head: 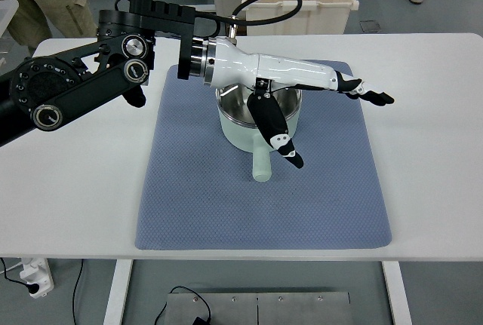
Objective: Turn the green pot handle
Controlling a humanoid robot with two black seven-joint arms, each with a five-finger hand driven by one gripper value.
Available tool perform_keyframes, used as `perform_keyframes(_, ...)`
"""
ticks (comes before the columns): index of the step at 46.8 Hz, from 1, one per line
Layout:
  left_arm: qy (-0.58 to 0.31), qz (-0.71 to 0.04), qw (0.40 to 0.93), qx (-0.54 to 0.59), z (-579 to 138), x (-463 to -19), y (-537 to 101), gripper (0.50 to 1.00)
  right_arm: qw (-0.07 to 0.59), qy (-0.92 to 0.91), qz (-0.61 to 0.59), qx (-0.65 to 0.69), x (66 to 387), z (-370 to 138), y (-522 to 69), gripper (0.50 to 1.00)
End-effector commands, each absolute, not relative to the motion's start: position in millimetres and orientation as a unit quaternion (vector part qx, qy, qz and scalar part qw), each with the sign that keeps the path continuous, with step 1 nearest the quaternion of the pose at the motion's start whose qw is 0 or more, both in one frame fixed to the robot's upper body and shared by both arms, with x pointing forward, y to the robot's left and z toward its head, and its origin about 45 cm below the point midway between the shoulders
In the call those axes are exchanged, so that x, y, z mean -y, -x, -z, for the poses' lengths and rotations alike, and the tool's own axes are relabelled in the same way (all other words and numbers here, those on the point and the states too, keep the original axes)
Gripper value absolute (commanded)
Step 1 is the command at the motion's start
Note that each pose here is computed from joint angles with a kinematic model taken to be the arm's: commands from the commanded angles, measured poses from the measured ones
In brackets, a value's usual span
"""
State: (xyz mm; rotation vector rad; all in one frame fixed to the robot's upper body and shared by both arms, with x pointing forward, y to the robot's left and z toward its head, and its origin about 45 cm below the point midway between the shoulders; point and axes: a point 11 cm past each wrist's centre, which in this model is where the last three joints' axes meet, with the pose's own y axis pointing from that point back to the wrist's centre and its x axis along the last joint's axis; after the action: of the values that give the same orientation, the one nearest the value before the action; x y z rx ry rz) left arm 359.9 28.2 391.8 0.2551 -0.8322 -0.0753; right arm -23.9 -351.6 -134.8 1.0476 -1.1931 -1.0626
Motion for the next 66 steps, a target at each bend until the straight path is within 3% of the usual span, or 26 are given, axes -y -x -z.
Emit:
perform_keyframes(1,-0.131,0.042,0.895,0.424,-397,-24,-360,1.000,0.578,-0.448,0.454,0.510,352,135,24,1.000)
perform_keyframes(36,-0.247,0.136,0.812,0.512,-355,-6,-349,1.000,0.577,-0.448,0.454,0.510,352,135,24,1.000)
perform_keyframes(66,-0.357,0.228,0.762,0.490,-296,-46,-337,1.000,0.577,-0.448,0.454,0.510,352,135,24,1.000)
